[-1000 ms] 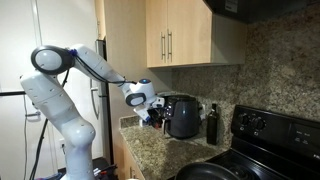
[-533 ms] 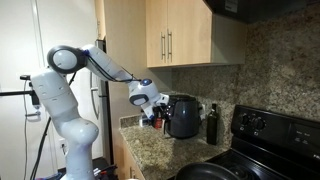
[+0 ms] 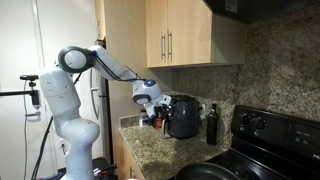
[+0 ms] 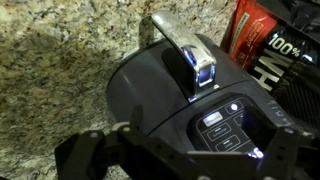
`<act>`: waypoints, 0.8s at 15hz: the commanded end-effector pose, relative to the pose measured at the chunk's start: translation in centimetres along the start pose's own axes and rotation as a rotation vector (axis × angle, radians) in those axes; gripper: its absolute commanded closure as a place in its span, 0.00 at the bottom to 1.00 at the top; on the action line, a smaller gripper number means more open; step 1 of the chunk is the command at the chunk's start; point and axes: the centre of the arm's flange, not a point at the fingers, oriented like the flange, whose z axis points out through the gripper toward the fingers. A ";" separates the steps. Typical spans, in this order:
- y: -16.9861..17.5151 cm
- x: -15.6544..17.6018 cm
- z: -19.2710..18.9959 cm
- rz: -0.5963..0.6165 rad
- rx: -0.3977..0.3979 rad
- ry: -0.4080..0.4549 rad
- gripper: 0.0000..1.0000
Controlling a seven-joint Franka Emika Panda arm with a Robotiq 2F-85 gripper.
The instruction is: Turn on the coffee maker
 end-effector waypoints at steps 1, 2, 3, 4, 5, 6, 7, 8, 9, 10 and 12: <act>-0.1 0.5 0.6 0.026 0.001 0.003 0.00; -0.2 1.1 1.1 0.042 -0.003 0.006 0.00; -0.2 1.4 1.6 0.050 -0.010 0.006 0.00; -0.1 1.6 1.9 0.052 -0.016 0.006 0.00; 0.1 1.7 2.7 0.044 -0.049 -0.028 0.00; 0.6 1.7 4.1 0.056 -0.075 -0.054 0.00; 1.0 1.6 5.0 0.074 -0.088 -0.076 0.00; 1.4 1.3 5.8 0.087 -0.079 -0.099 0.00; 1.6 1.2 6.4 0.113 -0.087 -0.105 0.00; 1.1 0.4 4.8 0.082 -0.074 -0.076 0.00; 1.6 0.2 5.8 0.095 -0.094 -0.092 0.00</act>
